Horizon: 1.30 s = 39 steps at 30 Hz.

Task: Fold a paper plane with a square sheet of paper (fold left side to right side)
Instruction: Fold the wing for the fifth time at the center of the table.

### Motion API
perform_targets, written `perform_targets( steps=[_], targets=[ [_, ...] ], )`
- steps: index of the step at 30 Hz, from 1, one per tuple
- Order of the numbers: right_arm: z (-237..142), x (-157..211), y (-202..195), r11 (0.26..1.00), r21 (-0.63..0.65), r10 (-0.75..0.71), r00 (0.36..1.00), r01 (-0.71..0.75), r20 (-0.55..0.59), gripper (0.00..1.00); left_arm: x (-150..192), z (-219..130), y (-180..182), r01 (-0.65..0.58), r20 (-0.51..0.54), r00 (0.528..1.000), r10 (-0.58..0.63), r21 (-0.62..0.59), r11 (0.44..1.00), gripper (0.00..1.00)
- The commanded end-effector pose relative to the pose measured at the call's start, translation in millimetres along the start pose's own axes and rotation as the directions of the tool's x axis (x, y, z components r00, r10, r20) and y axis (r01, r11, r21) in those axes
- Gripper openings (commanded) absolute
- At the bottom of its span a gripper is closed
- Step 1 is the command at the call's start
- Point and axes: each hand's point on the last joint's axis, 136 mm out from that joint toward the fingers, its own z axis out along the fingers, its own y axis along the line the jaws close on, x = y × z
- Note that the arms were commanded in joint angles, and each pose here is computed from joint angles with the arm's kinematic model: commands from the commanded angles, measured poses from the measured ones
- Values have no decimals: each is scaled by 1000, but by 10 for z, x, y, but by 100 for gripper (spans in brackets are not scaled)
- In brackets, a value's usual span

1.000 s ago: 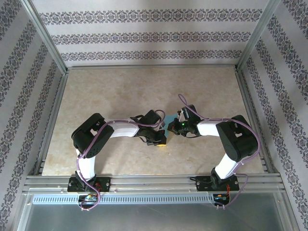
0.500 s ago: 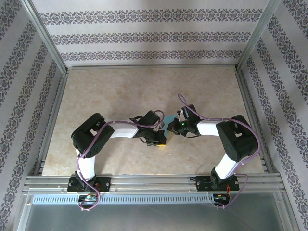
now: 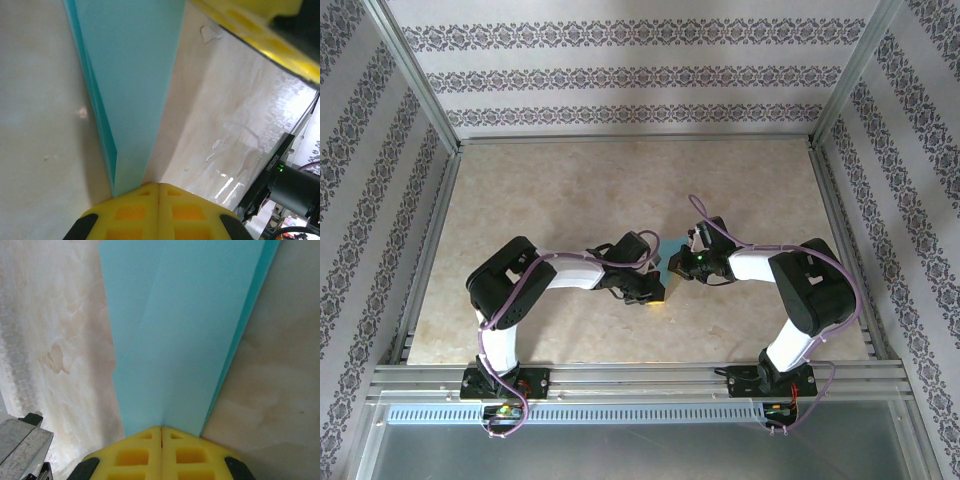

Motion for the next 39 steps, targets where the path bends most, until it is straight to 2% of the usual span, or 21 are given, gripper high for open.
perform_targets(
  steps=[1, 7, 10, 16, 20, 30, 39],
  targets=[
    [79, 254, -619, 970, 236, 75, 996, -63, -43, 0, 367, 57, 176, 56, -86, 994, -62, -62, 996, 0],
    [64, 250, -612, 970, 236, 71, 997, -60, -40, 0, 504, 29, 236, 78, -90, 992, -84, -69, 995, 0],
    [67, 254, -596, 971, 231, 69, 997, -57, -44, 0, 481, -36, 138, 57, -76, 995, -61, -45, 997, 0],
    [52, 241, -552, 973, 223, 61, 997, -51, -36, 0, 203, -412, -225, -22, 15, 1000, 22, 4, 1000, 0],
    [56, 243, -544, 973, 224, 60, 998, -50, -37, 0, 11, -574, -219, -34, 51, 998, 33, 4, 999, 0],
    [64, 244, -537, 973, 227, 59, 997, -48, -41, 0, -274, -348, -118, -60, 22, 998, 61, -55, 997, 0],
    [52, 242, -502, 974, 222, 51, 998, -40, -42, 0, -283, -150, 103, -53, -13, 999, 52, -128, 990, 0]
  ],
)
